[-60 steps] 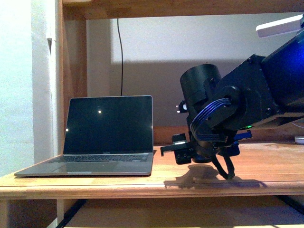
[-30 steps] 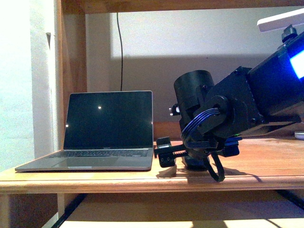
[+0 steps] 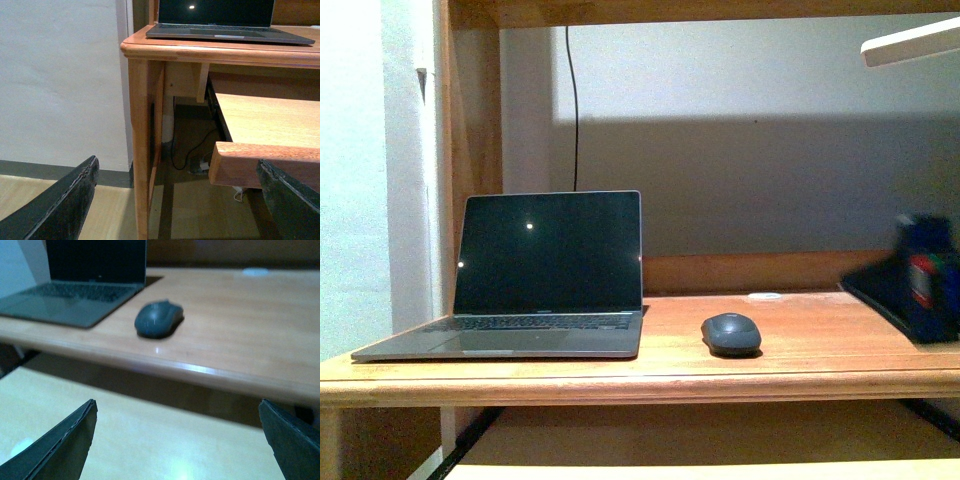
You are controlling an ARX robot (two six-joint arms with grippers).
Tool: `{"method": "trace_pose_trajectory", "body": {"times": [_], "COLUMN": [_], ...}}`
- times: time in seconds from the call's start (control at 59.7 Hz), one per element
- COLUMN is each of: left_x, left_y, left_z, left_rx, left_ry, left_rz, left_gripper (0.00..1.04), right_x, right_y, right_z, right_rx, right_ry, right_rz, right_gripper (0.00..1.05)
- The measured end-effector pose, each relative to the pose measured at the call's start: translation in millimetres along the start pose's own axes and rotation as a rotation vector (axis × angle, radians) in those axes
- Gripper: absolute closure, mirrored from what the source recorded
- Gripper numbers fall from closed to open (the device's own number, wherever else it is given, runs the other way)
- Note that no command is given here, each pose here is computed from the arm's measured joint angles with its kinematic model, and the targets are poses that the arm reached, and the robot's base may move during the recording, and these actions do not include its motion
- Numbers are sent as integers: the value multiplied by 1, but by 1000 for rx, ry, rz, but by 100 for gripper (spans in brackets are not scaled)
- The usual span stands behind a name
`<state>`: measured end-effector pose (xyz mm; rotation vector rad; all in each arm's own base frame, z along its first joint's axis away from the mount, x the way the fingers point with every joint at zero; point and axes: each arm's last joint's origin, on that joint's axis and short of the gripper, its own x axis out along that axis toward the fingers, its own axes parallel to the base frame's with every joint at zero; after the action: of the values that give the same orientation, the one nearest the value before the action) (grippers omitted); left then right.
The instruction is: Place mouse
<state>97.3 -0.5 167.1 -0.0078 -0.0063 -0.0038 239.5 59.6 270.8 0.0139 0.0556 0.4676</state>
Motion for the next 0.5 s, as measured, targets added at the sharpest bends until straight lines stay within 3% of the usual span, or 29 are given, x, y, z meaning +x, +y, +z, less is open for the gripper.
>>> {"method": "trace_pose_trajectory", "body": {"times": [0.251,0.502], "left_x": [0,0], "left_y": [0,0], "left_z": [0,0], "left_rx": [0,0], "left_ry": [0,0], "left_rz": [0,0], "left_gripper": [8,8], "right_x": [-73,-91], "right_y": [-8,-5], "right_z": [-73,-112], "right_rx": [67,88], "right_ry": [106,168], "right_rz": [33,41], "right_gripper": [7,7]}}
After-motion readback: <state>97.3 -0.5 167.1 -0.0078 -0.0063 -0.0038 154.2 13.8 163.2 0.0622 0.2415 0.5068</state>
